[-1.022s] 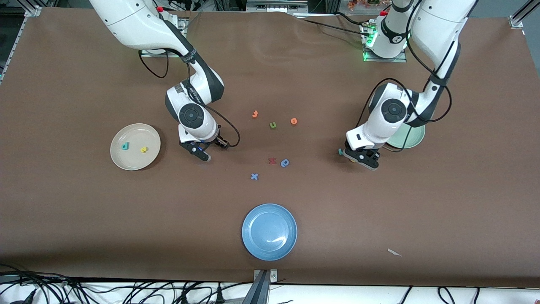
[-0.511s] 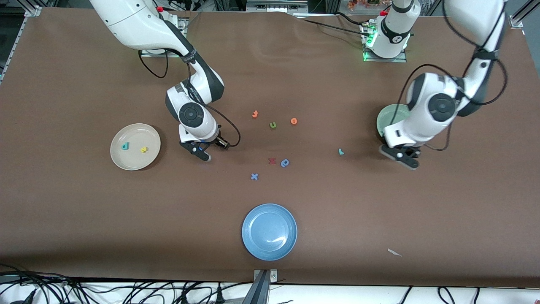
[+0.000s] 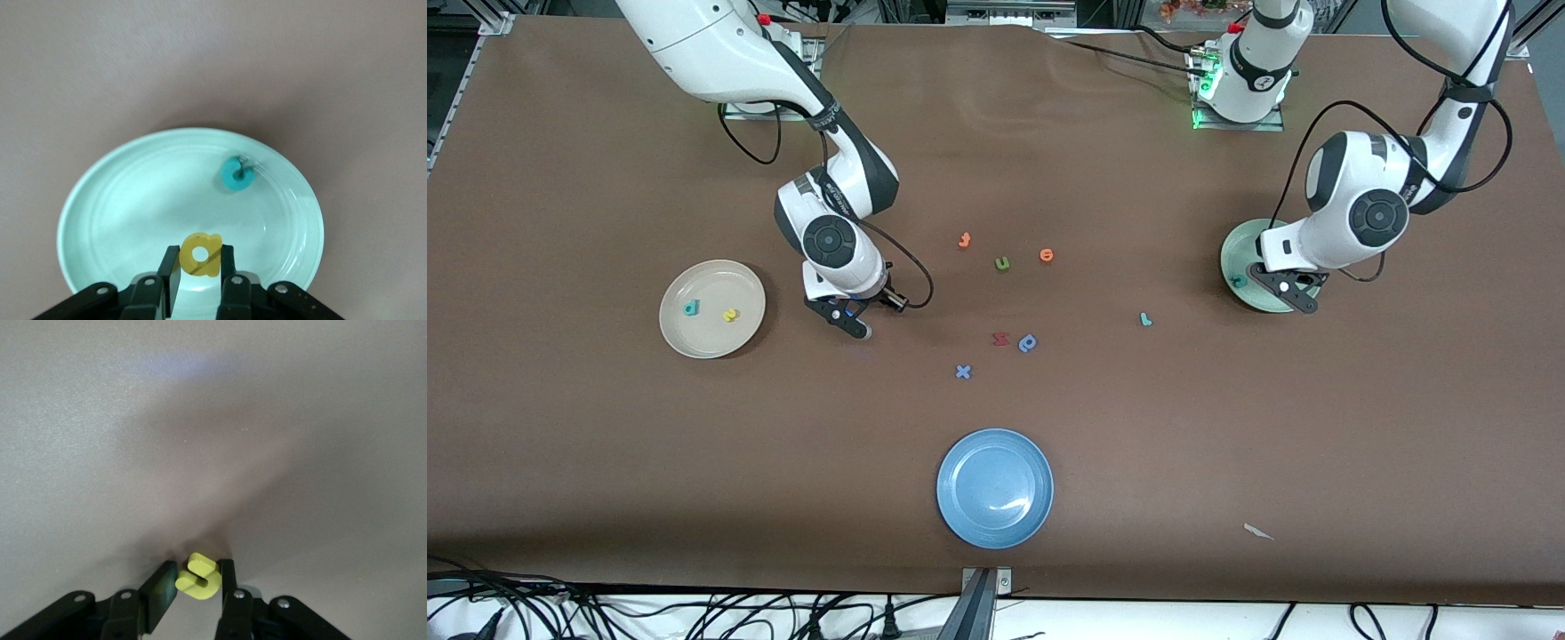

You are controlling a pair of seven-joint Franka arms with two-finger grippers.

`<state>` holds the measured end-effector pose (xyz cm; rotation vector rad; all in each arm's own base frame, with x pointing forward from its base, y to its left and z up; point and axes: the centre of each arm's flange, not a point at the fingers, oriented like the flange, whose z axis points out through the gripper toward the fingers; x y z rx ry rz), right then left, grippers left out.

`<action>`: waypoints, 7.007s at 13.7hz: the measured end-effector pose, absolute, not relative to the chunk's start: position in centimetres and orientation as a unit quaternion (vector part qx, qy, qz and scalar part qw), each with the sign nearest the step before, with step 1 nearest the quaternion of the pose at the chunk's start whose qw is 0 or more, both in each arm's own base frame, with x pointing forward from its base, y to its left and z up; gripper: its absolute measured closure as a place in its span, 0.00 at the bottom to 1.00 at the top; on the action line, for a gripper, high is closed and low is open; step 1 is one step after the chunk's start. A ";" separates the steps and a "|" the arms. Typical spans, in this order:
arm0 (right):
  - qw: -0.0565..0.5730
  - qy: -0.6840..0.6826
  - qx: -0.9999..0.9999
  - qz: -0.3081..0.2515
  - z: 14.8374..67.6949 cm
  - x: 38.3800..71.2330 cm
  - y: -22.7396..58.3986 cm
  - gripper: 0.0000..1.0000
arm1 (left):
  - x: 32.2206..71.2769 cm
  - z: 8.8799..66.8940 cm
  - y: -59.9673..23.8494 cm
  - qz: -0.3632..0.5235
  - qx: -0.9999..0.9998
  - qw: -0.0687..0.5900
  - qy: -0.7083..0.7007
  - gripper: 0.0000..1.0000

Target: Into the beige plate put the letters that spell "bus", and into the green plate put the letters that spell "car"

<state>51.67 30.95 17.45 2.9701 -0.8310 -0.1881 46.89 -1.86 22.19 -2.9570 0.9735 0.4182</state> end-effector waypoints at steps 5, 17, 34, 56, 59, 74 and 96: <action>0.073 -0.221 0.969 -0.087 21.6 55.5 27.5 0.69 | 46.8 22.6 -1.7 0.130 -0.943 0.001 0.305 0.36; 0.122 -0.055 0.976 -0.169 22.0 57.8 2.9 0.69 | 49.7 24.1 -13.4 0.049 -0.984 -0.059 0.163 0.39; 0.045 -0.062 0.994 -0.075 48.6 63.5 3.8 0.00 | 52.8 17.7 -22.6 0.039 -0.987 -0.076 0.132 0.46; 0.020 -0.002 0.997 -0.079 49.9 64.3 1.5 0.00 | 54.0 18.2 -21.2 0.022 -0.988 -0.058 0.144 0.89; 0.015 -0.009 0.998 -0.062 51.1 64.3 0.4 0.00 | 54.8 21.1 -19.0 0.038 -0.986 -0.050 0.152 0.89; 0.017 -0.003 0.999 -0.039 51.2 63.4 1.0 0.00 | 48.9 20.7 2.0 0.162 -0.961 -0.029 0.224 0.89; 0.017 -0.002 0.999 -0.045 50.9 63.3 1.0 0.00 | 49.1 26.8 -2.1 0.109 -0.978 -0.039 0.174 0.00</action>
